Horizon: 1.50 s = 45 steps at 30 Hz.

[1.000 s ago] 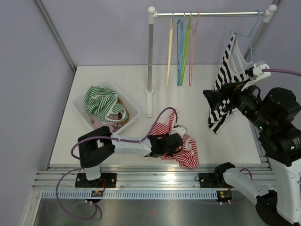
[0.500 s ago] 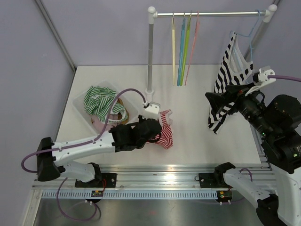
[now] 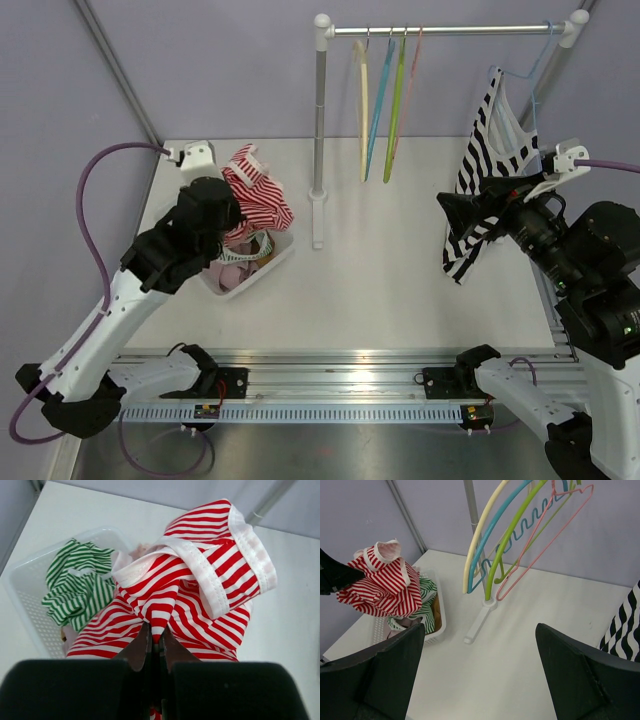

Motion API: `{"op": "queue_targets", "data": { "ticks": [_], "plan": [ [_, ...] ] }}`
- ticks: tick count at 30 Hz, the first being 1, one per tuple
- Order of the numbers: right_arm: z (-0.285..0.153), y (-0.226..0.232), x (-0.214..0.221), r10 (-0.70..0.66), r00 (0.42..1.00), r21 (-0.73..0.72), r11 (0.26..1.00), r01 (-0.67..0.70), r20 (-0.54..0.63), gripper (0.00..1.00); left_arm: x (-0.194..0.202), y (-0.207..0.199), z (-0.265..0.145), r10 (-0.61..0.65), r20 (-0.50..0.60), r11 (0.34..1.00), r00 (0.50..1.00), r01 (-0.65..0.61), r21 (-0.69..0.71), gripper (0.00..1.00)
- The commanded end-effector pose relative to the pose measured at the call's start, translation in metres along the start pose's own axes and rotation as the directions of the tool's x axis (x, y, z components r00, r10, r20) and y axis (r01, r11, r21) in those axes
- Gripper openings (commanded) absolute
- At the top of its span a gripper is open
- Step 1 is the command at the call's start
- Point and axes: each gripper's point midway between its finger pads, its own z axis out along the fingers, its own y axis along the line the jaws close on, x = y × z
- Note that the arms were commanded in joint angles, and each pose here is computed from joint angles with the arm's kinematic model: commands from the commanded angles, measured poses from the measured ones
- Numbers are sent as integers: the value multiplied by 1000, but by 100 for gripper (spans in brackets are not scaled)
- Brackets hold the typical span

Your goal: Remove the tank top from the hanger

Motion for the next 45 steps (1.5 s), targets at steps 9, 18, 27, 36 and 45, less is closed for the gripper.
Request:
{"op": "queue_targets", "data": {
  "ticks": [9,18,27,36,45],
  "plan": [
    [24,-6,3,9,1000,21,1000,-9,-16,99,48,71,117,-207,-343,976,916,166,-144,0],
    [31,-13,18,16,998,49,999,-13,-56,99,197,123,209,-379,-577,899,723,139,-416,0],
    [33,-40,28,40,994,205,979,-18,-104,99,188,130,203,-386,-552,887,740,132,-443,9],
    [35,-60,11,30,996,320,947,-1,-84,100,64,130,164,-353,-367,893,860,194,-406,75],
    [46,-140,-14,-47,988,666,734,136,-150,100,-28,84,77,-277,-215,961,936,268,-73,99]
  ]
}}
